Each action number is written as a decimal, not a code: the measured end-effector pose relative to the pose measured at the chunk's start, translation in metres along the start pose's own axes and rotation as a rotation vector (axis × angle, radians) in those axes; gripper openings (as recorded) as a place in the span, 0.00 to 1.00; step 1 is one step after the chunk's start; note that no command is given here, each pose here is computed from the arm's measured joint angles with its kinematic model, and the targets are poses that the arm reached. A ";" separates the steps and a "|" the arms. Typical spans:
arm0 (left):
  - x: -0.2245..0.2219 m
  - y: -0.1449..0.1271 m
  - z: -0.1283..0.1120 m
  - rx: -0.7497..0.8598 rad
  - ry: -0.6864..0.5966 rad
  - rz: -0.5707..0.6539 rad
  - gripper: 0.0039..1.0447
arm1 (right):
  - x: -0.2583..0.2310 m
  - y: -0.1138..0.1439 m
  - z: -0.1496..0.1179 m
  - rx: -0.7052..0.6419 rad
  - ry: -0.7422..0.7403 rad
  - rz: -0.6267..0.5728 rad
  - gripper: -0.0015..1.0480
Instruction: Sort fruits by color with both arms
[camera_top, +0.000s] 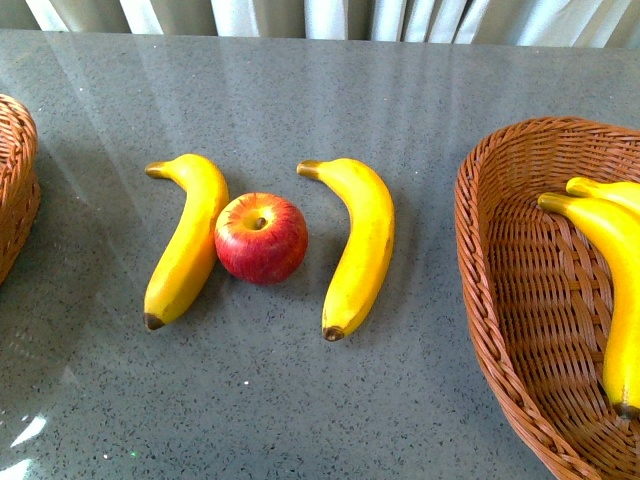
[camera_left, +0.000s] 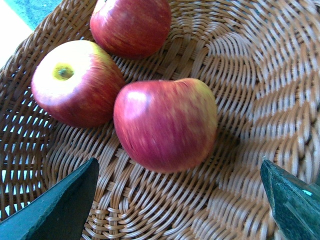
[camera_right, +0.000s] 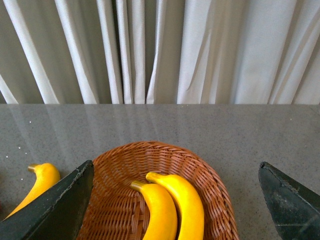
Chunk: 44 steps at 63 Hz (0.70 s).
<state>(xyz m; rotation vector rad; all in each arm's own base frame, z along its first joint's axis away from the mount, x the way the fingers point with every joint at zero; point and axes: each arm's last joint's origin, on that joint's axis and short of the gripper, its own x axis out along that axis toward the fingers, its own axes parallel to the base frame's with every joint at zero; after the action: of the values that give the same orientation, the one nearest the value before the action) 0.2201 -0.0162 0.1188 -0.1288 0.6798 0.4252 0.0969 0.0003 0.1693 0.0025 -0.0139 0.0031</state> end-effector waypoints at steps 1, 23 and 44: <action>-0.001 -0.002 0.000 0.005 -0.003 -0.008 0.91 | 0.000 0.000 0.000 0.000 0.000 0.000 0.91; -0.036 -0.072 0.014 0.127 -0.098 -0.260 0.91 | 0.000 0.000 0.000 0.000 0.000 0.000 0.91; -0.038 -0.134 -0.003 0.245 -0.075 -0.376 0.91 | 0.000 0.000 0.000 0.000 0.000 0.000 0.91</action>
<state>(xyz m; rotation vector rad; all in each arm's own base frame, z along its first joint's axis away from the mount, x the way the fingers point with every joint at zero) 0.2488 -0.1512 0.1378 -0.0075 0.6126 -0.0156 0.0969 0.0003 0.1693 0.0025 -0.0143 0.0031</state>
